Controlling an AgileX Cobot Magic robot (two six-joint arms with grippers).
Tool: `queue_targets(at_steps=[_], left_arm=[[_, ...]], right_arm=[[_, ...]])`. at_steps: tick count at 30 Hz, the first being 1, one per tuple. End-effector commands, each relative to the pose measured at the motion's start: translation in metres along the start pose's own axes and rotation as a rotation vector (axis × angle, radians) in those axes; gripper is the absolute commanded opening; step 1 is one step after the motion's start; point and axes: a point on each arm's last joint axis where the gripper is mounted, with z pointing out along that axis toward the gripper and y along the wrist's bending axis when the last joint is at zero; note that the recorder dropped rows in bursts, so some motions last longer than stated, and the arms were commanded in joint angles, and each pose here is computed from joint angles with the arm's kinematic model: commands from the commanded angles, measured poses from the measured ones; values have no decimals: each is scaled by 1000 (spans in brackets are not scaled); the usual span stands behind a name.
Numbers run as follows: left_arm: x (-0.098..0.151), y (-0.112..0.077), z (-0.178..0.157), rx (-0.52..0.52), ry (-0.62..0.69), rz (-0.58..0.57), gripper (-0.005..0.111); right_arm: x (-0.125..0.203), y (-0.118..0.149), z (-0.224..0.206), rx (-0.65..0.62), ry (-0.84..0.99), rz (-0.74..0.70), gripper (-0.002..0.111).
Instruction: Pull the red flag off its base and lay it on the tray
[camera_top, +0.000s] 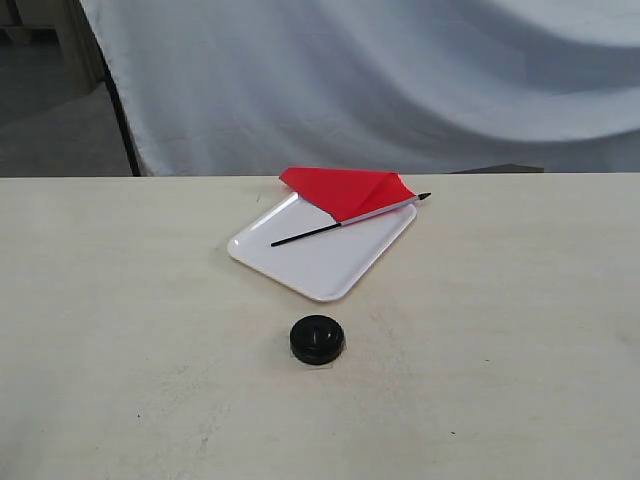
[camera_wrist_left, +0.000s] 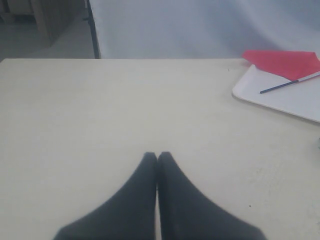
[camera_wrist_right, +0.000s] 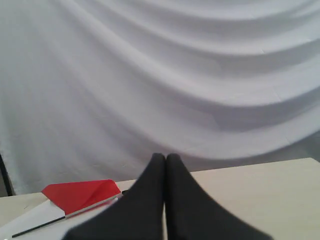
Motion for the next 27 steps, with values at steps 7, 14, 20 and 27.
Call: queue_targets(at_steps=[7, 14, 20, 27], left_arm=[[0, 0, 0, 5, -4, 1, 0], [0, 0, 0, 5, -4, 1, 0], [0, 0, 0, 5, -4, 1, 0], [0, 0, 0, 5, -4, 1, 0]], right_arm=[[51, -8, 7, 13, 65, -69, -1], [57, -9, 6, 15, 130, -97, -1], [63, -10, 5, 22, 204, -100, -1], [63, -10, 5, 21, 197, -100, -1]])
